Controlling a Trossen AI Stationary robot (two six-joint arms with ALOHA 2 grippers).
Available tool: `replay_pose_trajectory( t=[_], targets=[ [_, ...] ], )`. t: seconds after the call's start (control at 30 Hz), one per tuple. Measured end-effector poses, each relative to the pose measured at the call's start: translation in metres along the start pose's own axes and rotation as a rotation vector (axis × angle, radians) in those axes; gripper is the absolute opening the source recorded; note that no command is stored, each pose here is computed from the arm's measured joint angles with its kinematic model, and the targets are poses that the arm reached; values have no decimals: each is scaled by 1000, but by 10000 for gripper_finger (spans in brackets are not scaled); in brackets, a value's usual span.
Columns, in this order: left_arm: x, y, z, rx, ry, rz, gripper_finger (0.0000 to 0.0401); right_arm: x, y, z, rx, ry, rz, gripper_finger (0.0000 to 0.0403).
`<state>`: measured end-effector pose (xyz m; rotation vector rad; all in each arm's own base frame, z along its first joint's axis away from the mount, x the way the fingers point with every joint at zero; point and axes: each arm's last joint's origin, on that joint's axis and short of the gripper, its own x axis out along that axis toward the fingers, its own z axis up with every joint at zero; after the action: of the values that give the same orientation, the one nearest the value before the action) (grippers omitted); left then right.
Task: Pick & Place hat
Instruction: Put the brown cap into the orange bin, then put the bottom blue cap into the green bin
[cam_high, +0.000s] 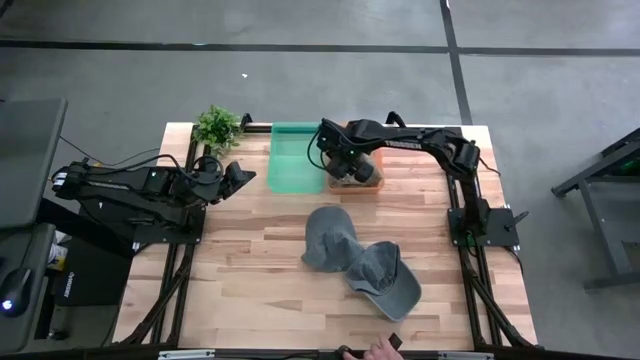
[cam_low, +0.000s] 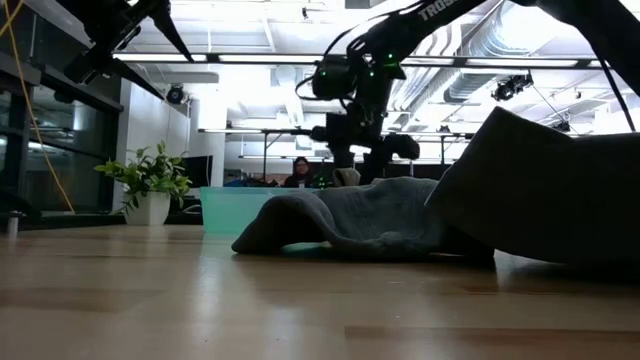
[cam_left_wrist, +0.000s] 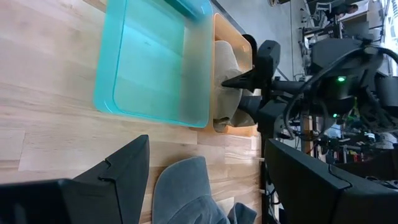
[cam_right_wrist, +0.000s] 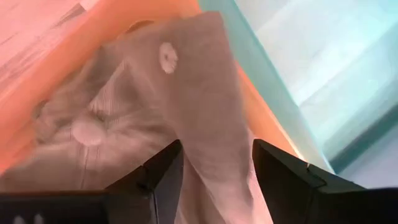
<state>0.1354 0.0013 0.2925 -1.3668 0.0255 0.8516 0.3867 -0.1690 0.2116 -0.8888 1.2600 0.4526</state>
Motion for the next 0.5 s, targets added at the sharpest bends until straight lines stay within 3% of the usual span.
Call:
replay_pose_trajectory(
  t=[0.5],
  targets=[
    [0, 0, 0, 1, -2, -1, 275, -46, 1, 4, 1, 27, -110, 186]
  ],
)
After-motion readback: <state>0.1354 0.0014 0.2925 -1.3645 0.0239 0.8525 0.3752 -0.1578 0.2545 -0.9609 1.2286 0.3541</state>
